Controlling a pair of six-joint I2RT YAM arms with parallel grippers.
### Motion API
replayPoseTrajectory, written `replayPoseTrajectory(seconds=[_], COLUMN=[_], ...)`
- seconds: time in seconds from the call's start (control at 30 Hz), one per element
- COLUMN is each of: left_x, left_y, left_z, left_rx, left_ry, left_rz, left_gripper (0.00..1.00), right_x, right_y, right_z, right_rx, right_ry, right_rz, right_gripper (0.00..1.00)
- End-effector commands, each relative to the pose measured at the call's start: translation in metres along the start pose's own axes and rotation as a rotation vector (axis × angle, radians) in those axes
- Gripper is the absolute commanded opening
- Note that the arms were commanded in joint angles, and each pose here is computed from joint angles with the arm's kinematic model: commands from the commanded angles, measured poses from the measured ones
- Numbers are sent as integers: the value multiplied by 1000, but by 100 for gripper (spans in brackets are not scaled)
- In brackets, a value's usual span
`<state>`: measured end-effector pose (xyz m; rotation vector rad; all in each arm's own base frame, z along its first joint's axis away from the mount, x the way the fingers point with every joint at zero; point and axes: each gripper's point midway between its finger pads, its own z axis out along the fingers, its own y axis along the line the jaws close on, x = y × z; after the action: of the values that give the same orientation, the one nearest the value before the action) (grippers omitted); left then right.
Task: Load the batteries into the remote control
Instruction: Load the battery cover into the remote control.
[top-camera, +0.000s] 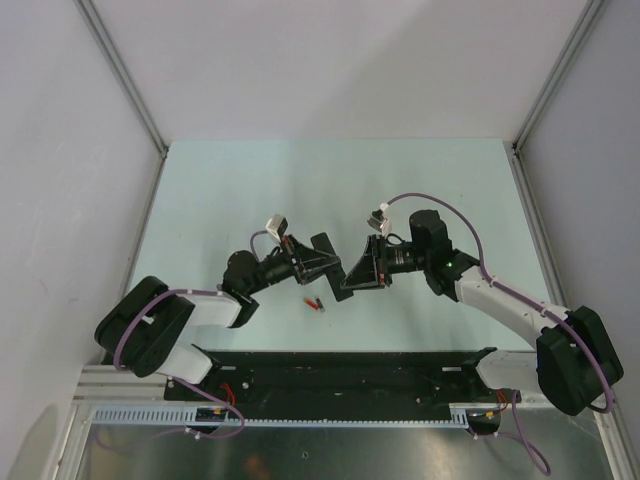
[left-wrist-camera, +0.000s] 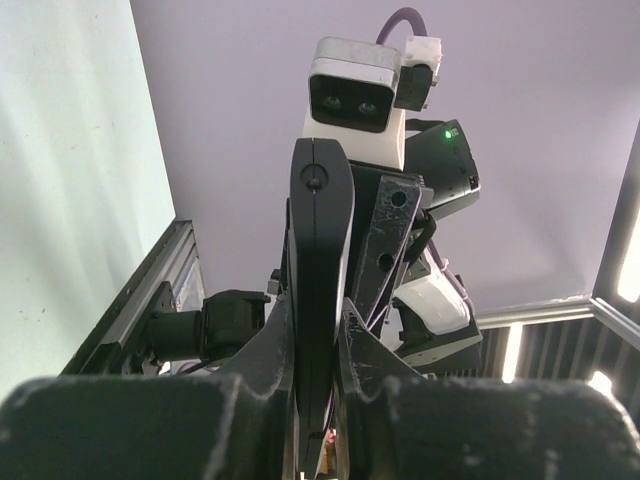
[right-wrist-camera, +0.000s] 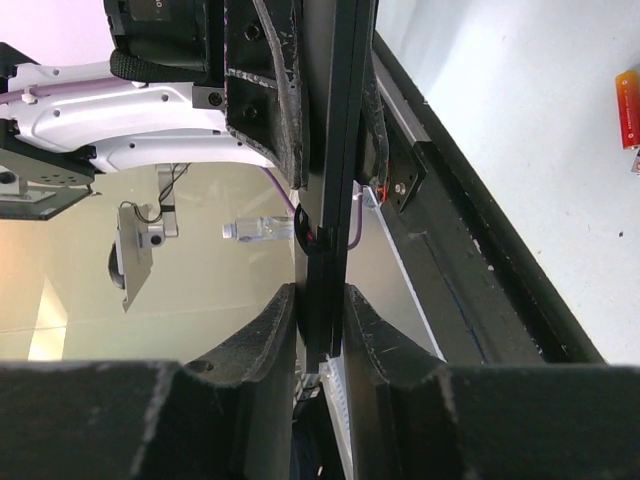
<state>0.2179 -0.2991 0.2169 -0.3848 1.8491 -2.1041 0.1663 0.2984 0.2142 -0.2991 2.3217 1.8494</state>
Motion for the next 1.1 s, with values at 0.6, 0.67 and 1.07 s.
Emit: replayPoseTrajectory(seconds=[0.6, 0.67, 1.07], left_x=[37, 39, 53], left_y=[-114, -115, -131], left_z=[-32, -34, -50], left_rx=[434, 437, 484], left_ry=[116, 120, 144], left_rz=[256, 256, 283], left_gripper=[0, 0, 0], right_x=[2, 3, 10], right_y=[-11, -12, -14], right_z=[2, 2, 8], right_rx=[-2, 2, -6], right_ry=[18, 21, 58], right_rz=[20, 19, 15], right_gripper=[39, 40, 34])
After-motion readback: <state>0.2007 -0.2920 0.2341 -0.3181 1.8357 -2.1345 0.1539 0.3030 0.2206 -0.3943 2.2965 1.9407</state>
